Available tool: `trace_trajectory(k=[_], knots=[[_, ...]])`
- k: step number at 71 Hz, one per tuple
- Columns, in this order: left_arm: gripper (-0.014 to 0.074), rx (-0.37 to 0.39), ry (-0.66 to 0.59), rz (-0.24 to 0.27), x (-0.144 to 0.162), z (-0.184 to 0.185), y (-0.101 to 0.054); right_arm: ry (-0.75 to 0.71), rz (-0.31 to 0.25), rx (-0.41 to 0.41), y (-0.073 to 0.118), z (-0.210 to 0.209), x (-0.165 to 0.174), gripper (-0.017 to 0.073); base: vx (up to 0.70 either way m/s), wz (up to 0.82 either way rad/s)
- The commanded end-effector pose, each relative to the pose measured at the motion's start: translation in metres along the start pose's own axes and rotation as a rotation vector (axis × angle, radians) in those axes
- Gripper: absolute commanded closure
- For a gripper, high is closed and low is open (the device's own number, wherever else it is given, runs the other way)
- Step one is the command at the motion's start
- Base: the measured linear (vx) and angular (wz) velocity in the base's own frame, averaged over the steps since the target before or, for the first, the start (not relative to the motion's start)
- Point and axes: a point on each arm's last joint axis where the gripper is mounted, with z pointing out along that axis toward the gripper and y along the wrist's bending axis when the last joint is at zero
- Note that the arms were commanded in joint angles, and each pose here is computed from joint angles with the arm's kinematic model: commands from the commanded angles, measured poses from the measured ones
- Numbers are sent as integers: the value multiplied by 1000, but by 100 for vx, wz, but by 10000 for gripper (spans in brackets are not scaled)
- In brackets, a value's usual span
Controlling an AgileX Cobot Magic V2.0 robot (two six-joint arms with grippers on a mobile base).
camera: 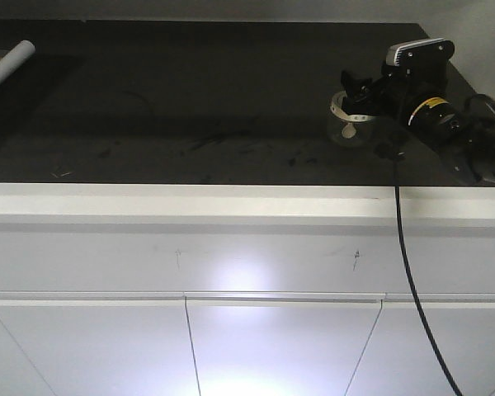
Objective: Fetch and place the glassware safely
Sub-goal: 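Lower the open right gripper over the white jar lid and close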
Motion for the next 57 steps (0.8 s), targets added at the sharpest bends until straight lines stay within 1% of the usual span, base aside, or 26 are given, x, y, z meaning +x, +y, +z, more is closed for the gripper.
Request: trace_trajectory(k=[1,5,19,42,50,57], knots=[[601,13,-93,-14,-15,1,-1,-141,1,10,-6,5,-37,40,0,0],[601,13,-93,-14,-15,1,-1,-143,8,18,-9,12,-34,40,0,0],[601,13,-93,-14,-15,1,-1,-140,7,19,-14,28,-21,40,0,0],[601,13,-93,-14,-15,1,-1,-106,34,28,-17,37,2,45,0,0],[601,13,-93,-14,-15,1,-1,-92,34,34,-17,37,4,86,0,0],[601,13,-93,-14,-15,1,-1,-86,34,37,-17,37,4,167,0,0]])
